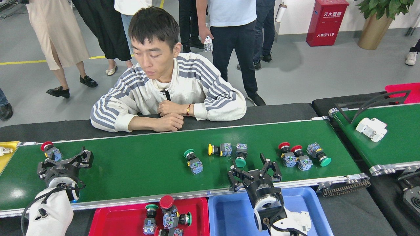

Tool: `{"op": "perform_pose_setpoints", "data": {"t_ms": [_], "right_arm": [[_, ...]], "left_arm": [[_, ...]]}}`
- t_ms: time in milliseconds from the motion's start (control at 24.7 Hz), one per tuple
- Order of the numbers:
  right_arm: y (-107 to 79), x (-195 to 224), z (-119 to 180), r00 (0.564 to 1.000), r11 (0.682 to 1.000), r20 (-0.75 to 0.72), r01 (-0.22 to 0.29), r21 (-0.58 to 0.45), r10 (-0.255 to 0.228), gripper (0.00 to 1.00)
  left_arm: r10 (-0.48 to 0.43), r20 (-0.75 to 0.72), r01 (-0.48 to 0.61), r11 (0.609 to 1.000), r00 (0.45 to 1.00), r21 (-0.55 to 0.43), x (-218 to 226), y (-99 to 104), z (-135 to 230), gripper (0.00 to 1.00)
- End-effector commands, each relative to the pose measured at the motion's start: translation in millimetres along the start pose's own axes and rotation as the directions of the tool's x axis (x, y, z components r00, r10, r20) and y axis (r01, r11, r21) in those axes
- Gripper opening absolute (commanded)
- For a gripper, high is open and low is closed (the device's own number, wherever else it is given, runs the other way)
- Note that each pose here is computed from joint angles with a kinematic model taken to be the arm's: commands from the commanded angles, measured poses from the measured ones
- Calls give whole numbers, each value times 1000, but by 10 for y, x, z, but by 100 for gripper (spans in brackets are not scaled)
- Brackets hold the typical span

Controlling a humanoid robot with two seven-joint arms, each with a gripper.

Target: Pick switch part from conveyor to tray

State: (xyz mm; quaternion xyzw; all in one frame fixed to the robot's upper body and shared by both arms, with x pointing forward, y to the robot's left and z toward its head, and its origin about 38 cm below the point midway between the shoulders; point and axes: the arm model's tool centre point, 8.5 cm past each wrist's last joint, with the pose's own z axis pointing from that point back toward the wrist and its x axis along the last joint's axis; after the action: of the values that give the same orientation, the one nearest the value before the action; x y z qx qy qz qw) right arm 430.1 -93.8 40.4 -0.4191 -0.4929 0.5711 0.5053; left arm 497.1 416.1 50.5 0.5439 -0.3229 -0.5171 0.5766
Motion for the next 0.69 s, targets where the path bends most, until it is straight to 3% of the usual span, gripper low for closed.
{"op": "perform_pose_setpoints", "data": {"t_ms": [0,122,203,243,446,527,649], "right_arm": [[-101,-29,-80,999,1000,-44,3,-16,-4,92],[-85,-144,-133,996,1000,-84,-17,-5,17,54],[-75,-216,-136,996,1000,-90,-31,-3,31,26],[-82,-248,-139,995,999,-90,-36,-5,36,16],[-108,-324,-119,995,998,-84,-55,-20,54,3],[-203,-268,-71,997,997,-60,-48,-59,44,2],[-316,49,196,990,991,133,-33,-128,50,3]], "left_arm": [[10,96,-16,998,995,62,168,187,-4,100],[-14,273,-27,989,962,147,419,277,205,100],[-59,394,-13,984,917,178,563,240,482,100],[-79,446,-7,982,891,188,625,205,645,100],[-152,615,20,976,774,217,775,-136,1603,100],[-152,629,26,979,762,204,773,-252,1808,100],[-145,634,29,981,759,189,771,-326,1884,100]]}}
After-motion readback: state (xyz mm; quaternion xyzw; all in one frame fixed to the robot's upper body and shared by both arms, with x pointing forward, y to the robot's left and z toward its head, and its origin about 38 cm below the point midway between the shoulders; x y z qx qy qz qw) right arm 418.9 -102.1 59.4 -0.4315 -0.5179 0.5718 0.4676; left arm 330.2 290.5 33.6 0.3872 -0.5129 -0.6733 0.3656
